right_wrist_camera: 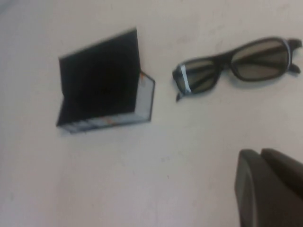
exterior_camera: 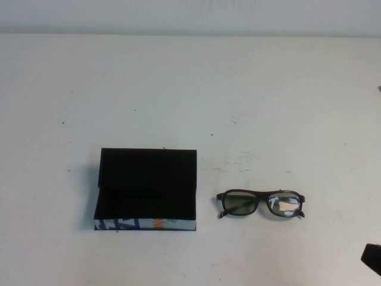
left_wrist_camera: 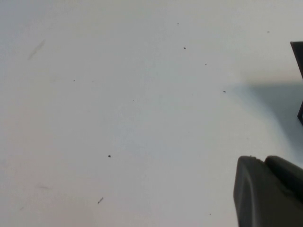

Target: Return glasses to glasses case

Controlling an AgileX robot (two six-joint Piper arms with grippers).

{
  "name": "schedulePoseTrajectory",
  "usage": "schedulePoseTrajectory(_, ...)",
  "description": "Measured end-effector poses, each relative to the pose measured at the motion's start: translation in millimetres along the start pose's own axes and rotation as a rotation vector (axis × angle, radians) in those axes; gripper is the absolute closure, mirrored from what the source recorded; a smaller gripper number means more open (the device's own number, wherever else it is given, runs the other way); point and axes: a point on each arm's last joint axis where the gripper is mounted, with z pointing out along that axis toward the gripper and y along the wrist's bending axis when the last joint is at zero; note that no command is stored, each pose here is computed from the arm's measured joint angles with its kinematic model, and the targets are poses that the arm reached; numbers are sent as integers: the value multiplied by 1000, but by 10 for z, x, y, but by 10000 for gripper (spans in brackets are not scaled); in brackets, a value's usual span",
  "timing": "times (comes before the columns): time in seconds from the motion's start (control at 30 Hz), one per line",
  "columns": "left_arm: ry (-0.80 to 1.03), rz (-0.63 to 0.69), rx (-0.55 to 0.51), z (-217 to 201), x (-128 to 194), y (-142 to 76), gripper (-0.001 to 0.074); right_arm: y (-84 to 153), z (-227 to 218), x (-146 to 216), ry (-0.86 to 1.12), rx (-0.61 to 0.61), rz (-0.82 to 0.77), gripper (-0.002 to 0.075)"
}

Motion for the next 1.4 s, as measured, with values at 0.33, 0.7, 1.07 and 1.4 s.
schedulePoseTrajectory(0.33, 0, 0, 0, 0, 0, 0, 736, 164, 336, -558, 364, 79, -198, 739)
schedulePoseTrajectory(0.7, 1, 0, 0, 0, 1, 0, 736, 475, 882, -718, 653, 17, -715, 739)
schedulePoseTrajectory(1.07, 1, 0, 0, 0, 1, 0, 736, 693, 1619, -762, 923, -93, -1232, 619)
schedulePoseTrajectory(1.4, 1, 0, 0, 0, 1, 0, 736, 625, 2104, -885, 989, -124, -1495, 351)
